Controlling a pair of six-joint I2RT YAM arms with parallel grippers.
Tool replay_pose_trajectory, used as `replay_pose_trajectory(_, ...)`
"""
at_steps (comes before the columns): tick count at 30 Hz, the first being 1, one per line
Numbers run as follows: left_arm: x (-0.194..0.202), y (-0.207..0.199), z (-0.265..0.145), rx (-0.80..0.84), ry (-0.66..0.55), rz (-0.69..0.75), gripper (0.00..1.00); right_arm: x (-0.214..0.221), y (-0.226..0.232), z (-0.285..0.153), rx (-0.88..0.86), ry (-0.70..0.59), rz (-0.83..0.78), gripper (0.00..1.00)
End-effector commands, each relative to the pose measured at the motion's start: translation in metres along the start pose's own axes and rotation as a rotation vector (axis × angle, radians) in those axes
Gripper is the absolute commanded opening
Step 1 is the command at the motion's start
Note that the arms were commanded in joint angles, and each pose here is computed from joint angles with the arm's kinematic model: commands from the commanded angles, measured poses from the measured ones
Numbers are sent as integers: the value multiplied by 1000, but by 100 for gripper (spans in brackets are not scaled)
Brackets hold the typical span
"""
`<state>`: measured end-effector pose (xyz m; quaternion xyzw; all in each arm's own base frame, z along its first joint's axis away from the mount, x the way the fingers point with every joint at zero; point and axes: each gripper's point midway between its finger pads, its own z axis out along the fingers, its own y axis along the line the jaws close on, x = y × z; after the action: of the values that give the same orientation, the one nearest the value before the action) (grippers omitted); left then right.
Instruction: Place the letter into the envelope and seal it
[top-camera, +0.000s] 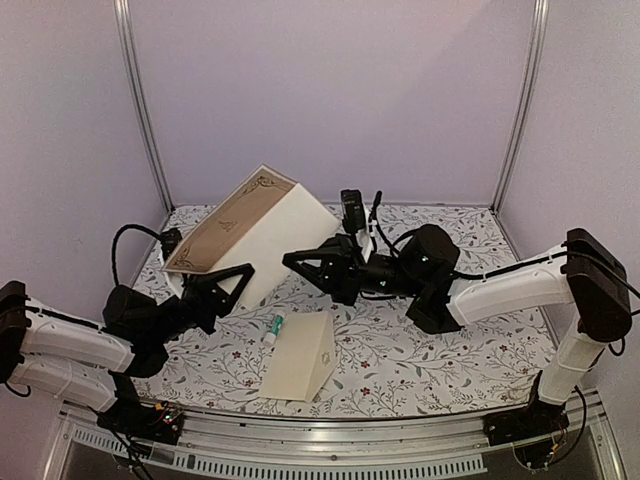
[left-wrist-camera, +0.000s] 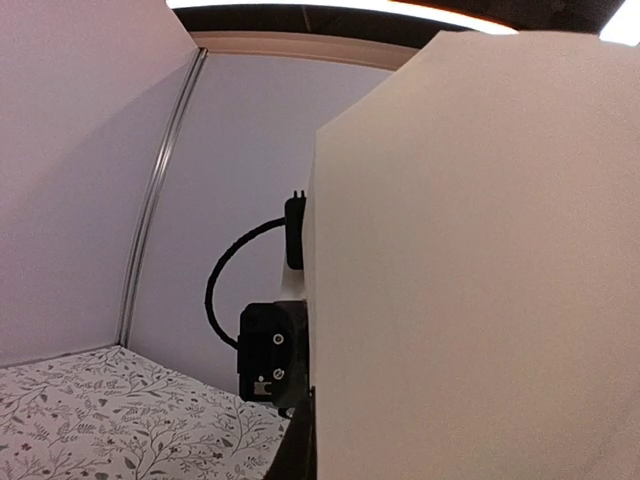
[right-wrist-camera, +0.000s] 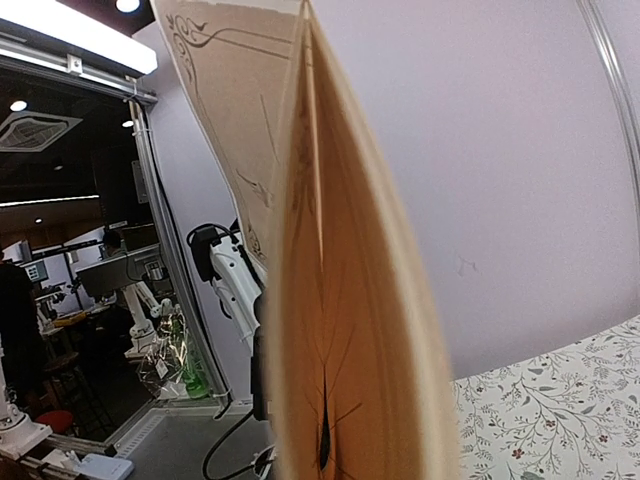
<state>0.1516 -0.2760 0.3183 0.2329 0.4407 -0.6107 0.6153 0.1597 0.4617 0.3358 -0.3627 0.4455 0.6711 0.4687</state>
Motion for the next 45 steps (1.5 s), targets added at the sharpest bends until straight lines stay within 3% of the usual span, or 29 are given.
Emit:
replay_pose_trajectory(1, -13, -14, 5, 64, -45, 50, 5, -6, -3, 4, 18, -15, -12, 6)
replay_pose_trajectory(5, -11, -15, 6, 77, -38, 67, 19, -8, -5, 3, 37, -19, -12, 0)
replay_pose_trajectory(9, -15, -16, 1, 62, -45, 126, 60, -7, -3, -3, 55, -3, -6, 0)
replay_pose_trajectory(11, -19, -17, 0, 45, -34, 160, 74, -7, -3, -7, 75, 12, -5, 0)
replay_pose_trajectory(17, -30, -17, -5, -23, 34, 243, 91, -12, 1, -22, 152, 76, -21, 0)
replay_pose_trajectory(22, -54, -16, -20, -100, -21, 265, 91, -5, 4, -33, 189, 190, -41, 0)
replay_pose_trajectory(31, -78, -33, -37, -84, -94, 247, 78, 11, 31, -67, 167, 394, -101, 0)
replay_pose_trajectory(37, -63, -28, -14, -61, 27, 203, 76, 21, 67, -86, 19, 472, -140, 0)
replay_pose_trajectory(45, -27, -45, 14, 130, 217, 123, 72, 21, 82, -92, -50, 497, -189, 0)
